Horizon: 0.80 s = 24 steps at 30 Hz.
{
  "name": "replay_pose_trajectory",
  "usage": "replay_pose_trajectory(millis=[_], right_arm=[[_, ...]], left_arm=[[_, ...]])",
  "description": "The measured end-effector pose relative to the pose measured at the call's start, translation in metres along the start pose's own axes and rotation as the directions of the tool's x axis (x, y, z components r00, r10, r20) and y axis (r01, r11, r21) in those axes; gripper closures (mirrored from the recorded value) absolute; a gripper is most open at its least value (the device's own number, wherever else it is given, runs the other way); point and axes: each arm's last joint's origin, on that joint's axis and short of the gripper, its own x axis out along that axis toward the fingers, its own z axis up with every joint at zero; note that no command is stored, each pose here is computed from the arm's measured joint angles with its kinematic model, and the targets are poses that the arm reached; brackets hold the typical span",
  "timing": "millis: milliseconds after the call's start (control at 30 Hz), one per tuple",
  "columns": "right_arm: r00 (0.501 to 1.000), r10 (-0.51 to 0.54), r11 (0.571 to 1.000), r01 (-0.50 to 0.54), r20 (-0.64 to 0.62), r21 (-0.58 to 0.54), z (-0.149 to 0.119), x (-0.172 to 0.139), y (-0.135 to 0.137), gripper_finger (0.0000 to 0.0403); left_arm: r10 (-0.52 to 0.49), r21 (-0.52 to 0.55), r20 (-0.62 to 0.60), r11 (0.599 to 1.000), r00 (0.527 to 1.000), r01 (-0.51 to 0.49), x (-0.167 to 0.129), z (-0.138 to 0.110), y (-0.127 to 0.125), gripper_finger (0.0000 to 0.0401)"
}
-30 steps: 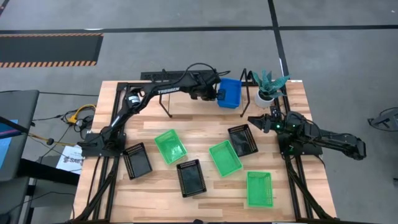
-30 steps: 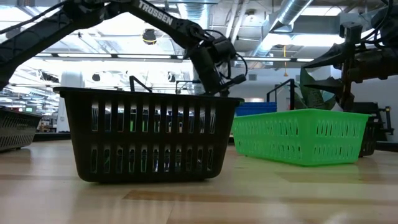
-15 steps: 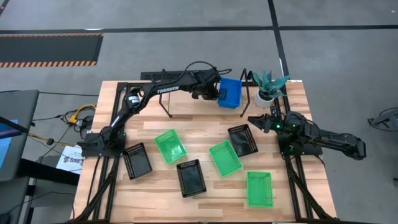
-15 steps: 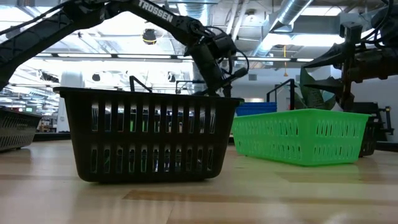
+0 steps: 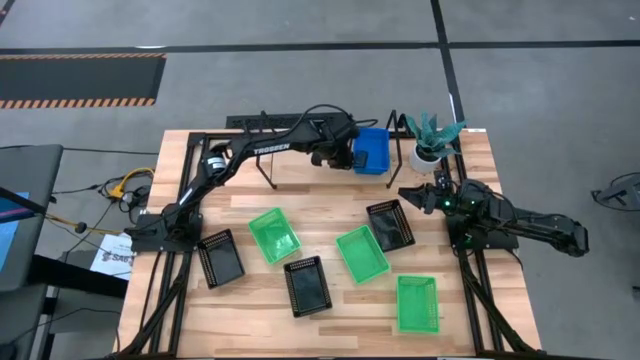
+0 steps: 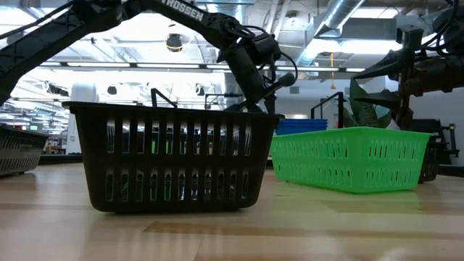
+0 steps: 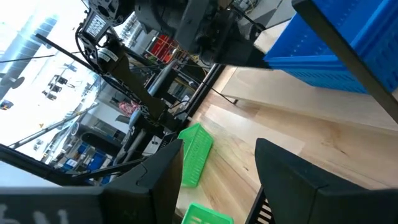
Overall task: Stack baskets on shelf by color
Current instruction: Stack the blue bin on top of the other blue bins on the shelf, then put the top green bin on the shelf
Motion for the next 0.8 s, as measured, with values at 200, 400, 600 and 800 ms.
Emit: replay_pose_trajectory(millis=[200,400,600,800], right_arm=[[1.000,0.002,1.000,-0.002,-0.006,-0.002,0.000,0.000,0.000,0.0179],[1.000,0.005,1.000,-0.005,-0.017,-0.010,-0.001,0.000,0.000,0.0179],[1.000,0.008,1.000,-0.008,-0.024,-0.012,-0.002,0.000,0.000,0.0179],[0.999,0.020,0.999,-0.022,-0.049,-0.043,-0.004,0.000,0.002,0.0179]], left_arm=[[-0.017,0.115,-0.122,0.993,0.992,0.032,-0.035,-0.019,-0.020,0.0401],[0.095,0.267,-0.154,0.962,0.983,-0.051,-0.097,-0.058,-0.044,0.0401],[0.382,0.305,-0.116,0.892,0.917,-0.333,-0.149,-0.124,-0.048,0.0382],[0.345,0.116,-0.031,0.933,0.938,-0.339,-0.182,-0.177,-0.059,0.0300]])
